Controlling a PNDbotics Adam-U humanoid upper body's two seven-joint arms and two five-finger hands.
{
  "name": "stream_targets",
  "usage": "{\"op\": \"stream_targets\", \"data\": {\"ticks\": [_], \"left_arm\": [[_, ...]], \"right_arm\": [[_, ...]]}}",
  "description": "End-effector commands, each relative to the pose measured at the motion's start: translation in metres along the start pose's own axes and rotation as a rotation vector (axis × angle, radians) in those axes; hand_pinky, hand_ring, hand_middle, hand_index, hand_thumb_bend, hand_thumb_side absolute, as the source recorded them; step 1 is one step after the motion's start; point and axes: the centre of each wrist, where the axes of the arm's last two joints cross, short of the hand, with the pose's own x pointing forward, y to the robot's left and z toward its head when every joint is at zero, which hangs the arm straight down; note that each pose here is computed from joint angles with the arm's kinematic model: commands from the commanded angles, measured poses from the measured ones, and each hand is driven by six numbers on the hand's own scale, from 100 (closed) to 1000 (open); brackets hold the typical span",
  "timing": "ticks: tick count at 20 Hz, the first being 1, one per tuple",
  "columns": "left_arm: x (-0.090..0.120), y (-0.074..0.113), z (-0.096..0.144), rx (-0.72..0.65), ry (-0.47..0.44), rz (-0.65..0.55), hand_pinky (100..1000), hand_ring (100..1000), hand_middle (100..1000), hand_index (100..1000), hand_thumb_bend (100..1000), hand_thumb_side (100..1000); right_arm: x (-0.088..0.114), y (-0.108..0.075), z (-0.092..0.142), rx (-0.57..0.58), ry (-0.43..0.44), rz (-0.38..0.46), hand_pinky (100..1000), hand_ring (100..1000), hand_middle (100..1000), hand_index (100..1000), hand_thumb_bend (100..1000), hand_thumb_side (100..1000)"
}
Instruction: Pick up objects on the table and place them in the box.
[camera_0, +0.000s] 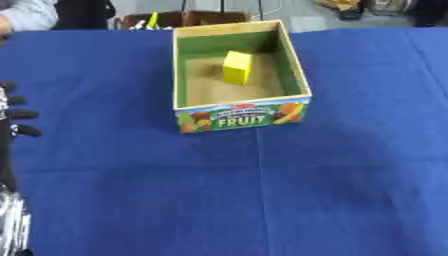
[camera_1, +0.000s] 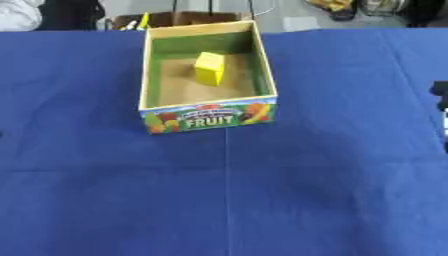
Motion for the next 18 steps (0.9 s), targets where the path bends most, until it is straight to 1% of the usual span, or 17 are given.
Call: {"op": "stream_targets", "data": {"ticks": [1,18], "left_arm": [[0.0057,0.0006,-0.0009,-0.007,-0.025,-0.008,377,516,547,704,219,755],[0.0011,-0.0002,0.0026,-0.015,-0.006,-0.016,390,517,547,695,221,758]], "right_arm": [[0.0048,-0.0061,-0.0042,-0.006,-0.021,0.009,780,863,677,755,100,852],[0.0041,-0.0070,-0.0034,-0.014,-0.004,0.000,779,862,677,755,100,852]]}}
